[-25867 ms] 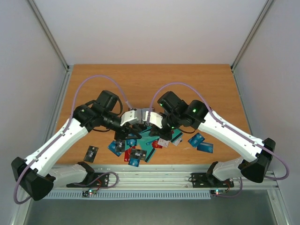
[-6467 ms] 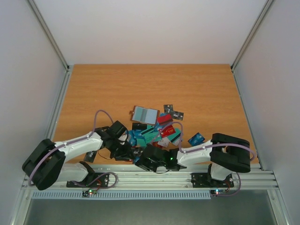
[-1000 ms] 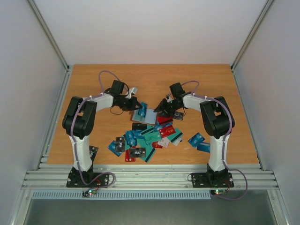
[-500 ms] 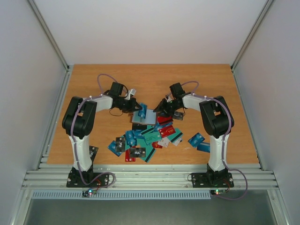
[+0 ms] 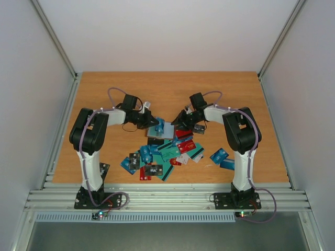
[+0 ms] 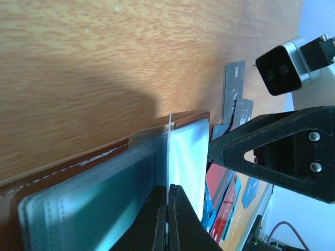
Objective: Put the credit cards into the card holder
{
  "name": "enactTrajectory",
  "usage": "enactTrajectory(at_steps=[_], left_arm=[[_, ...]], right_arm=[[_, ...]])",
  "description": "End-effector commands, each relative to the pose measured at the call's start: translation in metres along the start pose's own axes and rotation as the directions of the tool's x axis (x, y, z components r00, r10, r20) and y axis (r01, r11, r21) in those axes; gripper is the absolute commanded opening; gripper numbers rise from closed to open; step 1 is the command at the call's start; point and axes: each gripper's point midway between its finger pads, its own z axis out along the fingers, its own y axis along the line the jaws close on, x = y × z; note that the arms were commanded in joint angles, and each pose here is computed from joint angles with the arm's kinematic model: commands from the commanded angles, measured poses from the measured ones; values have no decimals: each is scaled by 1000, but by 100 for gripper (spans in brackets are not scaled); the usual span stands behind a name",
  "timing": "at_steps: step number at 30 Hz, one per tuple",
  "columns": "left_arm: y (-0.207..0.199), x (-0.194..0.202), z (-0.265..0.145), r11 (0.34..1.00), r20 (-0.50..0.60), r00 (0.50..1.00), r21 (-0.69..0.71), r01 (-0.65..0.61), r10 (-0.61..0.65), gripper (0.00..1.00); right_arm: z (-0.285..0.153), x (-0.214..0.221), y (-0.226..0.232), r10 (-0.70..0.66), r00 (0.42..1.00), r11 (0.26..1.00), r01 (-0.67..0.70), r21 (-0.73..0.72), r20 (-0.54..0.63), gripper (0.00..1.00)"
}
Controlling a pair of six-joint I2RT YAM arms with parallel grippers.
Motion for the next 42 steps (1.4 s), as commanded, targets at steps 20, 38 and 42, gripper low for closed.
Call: enactTrajectory(at_steps=[20, 38, 42], left_arm=[[3, 7, -14, 987, 30, 990, -79, 138, -136, 0], [1, 11, -11, 977, 15, 981, -91, 192, -192, 0], [-2, 13, -5, 976, 3, 978, -62, 210, -210, 0]], right_arm=[[14, 7, -25, 46, 999, 998, -46, 40, -5, 33], [18, 8, -25, 44, 999, 999, -43, 25, -23, 33], [18, 8, -24, 41, 999, 999, -40, 24, -25, 33]])
